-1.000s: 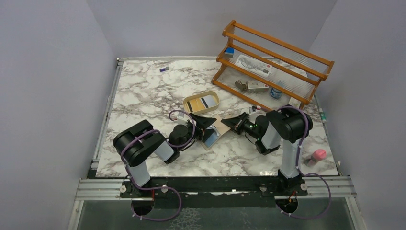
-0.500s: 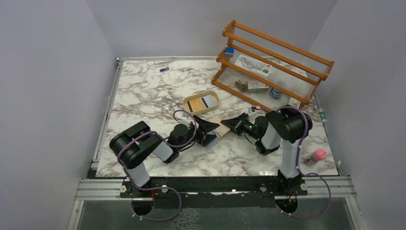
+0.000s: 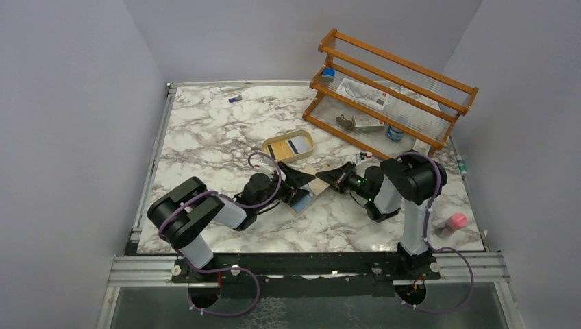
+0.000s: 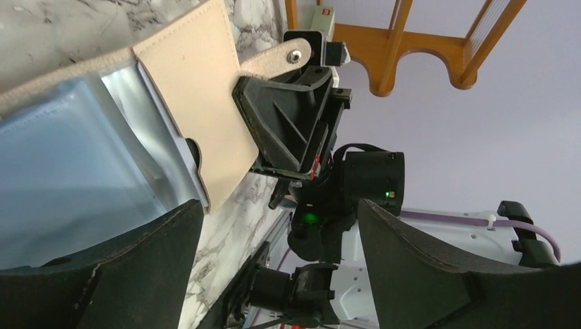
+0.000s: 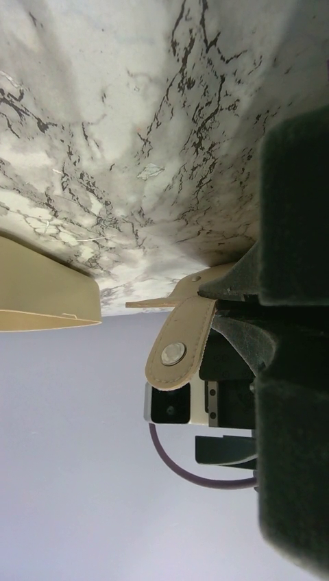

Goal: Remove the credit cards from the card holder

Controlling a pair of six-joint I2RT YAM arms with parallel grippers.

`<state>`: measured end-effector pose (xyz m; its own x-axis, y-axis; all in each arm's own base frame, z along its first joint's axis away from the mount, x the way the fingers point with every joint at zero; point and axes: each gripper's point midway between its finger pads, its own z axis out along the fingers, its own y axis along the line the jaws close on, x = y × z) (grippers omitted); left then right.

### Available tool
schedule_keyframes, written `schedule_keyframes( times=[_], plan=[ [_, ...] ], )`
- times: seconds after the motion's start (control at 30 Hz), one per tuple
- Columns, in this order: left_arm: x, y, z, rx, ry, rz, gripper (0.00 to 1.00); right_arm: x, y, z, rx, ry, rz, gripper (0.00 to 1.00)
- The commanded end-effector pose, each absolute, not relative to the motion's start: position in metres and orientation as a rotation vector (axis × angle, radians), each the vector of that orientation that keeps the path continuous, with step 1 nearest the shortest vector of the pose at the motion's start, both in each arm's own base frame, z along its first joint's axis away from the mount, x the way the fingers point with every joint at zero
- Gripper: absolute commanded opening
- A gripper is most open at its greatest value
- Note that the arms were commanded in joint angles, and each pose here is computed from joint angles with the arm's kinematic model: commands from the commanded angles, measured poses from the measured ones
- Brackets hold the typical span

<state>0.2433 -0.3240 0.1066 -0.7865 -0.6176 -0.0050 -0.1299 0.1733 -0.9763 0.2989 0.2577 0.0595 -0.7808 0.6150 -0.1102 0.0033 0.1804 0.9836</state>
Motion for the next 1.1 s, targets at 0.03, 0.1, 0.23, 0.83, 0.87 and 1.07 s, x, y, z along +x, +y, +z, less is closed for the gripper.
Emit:
schedule_keyframes(
  times=[0.03,0.1,0.23,0.83,0.87,1.07],
  plan=[
    [0.266,-0.318,0.106,-0.723,2.001,-1.554,0.83,0.293,0.263,0.118,0.34,1.729,1.751,0.01],
    [0.269,-0.317,0.105,-0.723,1.998,-1.54,0.83,0.293,0.263,0.119,0.336,1.725,1.753,0.01],
    [0.272,-0.316,0.097,-0.742,2.015,-1.517,0.83,0.292,0.263,0.122,0.327,1.718,1.755,0.01],
    [0.281,-0.314,0.092,-0.783,1.988,-1.488,0.83,0.293,0.265,0.125,0.31,1.71,1.767,0.01],
    [0.282,-0.315,0.092,-0.783,1.984,-1.492,0.83,0.293,0.265,0.126,0.309,1.709,1.768,0.01],
    [0.294,-0.321,0.099,-0.819,1.911,-1.547,0.83,0.293,0.266,0.13,0.291,1.7,1.772,0.01]
  ],
)
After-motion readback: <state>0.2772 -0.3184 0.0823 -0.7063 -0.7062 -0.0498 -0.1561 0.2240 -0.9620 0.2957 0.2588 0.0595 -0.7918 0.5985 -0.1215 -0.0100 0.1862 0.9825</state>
